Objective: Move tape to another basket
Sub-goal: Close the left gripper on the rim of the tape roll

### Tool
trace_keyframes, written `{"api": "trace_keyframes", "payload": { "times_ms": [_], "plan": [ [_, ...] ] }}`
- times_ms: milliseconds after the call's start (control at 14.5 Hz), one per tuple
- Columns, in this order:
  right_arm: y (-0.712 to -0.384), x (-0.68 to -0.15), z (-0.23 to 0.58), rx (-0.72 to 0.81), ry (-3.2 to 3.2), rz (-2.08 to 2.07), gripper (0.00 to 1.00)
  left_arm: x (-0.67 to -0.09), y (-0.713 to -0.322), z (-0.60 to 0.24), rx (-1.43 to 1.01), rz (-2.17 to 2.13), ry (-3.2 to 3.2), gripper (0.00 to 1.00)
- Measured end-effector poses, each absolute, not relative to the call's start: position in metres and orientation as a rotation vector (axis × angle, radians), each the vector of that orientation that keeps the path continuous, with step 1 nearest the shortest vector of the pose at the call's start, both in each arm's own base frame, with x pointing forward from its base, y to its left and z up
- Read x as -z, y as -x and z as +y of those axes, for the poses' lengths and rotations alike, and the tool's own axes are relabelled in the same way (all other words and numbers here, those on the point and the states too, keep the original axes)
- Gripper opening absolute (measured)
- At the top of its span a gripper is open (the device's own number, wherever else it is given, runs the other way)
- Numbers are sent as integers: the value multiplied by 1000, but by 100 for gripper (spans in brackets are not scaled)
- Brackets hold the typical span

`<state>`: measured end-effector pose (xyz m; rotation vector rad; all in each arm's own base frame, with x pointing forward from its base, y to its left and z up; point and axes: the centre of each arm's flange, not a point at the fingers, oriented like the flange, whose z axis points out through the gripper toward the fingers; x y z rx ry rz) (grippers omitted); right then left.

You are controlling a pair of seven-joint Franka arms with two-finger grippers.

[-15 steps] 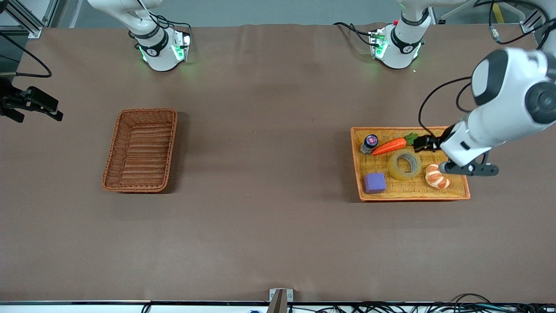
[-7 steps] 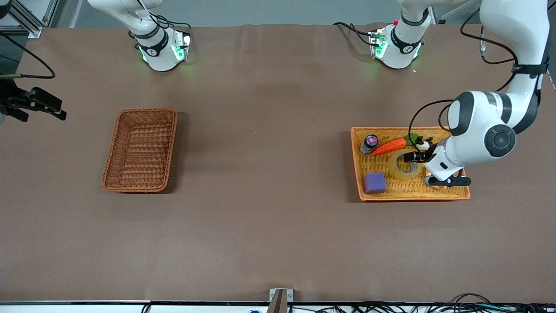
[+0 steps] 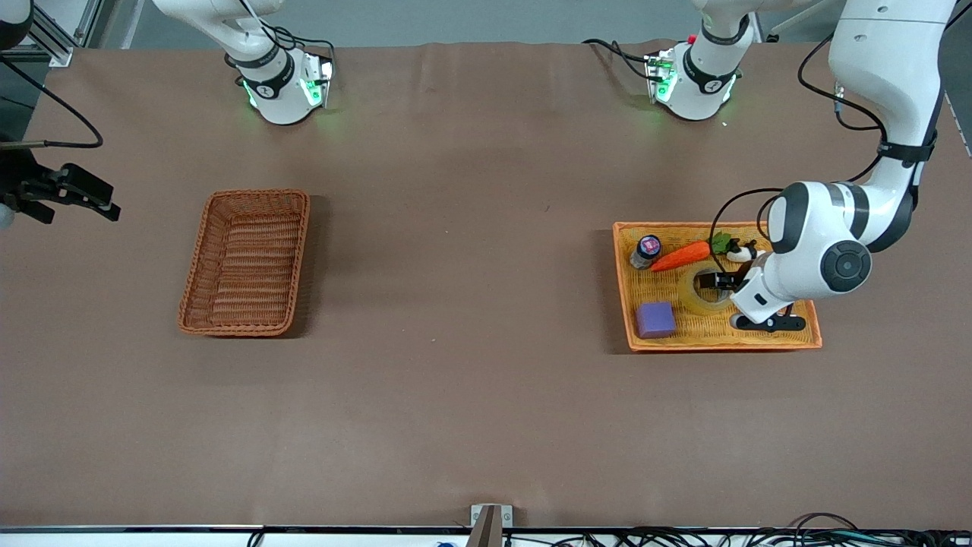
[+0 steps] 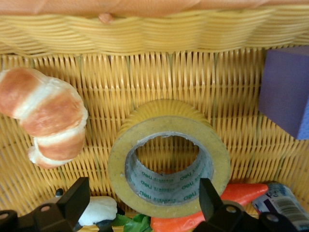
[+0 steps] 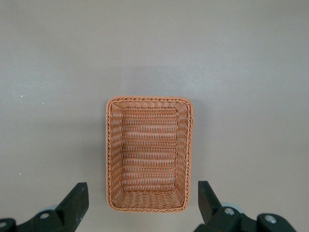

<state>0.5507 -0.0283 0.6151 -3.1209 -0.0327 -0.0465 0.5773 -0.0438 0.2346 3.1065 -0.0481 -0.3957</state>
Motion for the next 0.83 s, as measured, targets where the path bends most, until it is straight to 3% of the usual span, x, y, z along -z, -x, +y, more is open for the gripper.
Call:
{"api": "trace_keyframes", "payload": {
  "times_ms": [825],
  "plan": [
    [-551,-611,-21,34,3120,-53,100,-185,-573,-29,464,-71,-3122,97]
  ]
}}
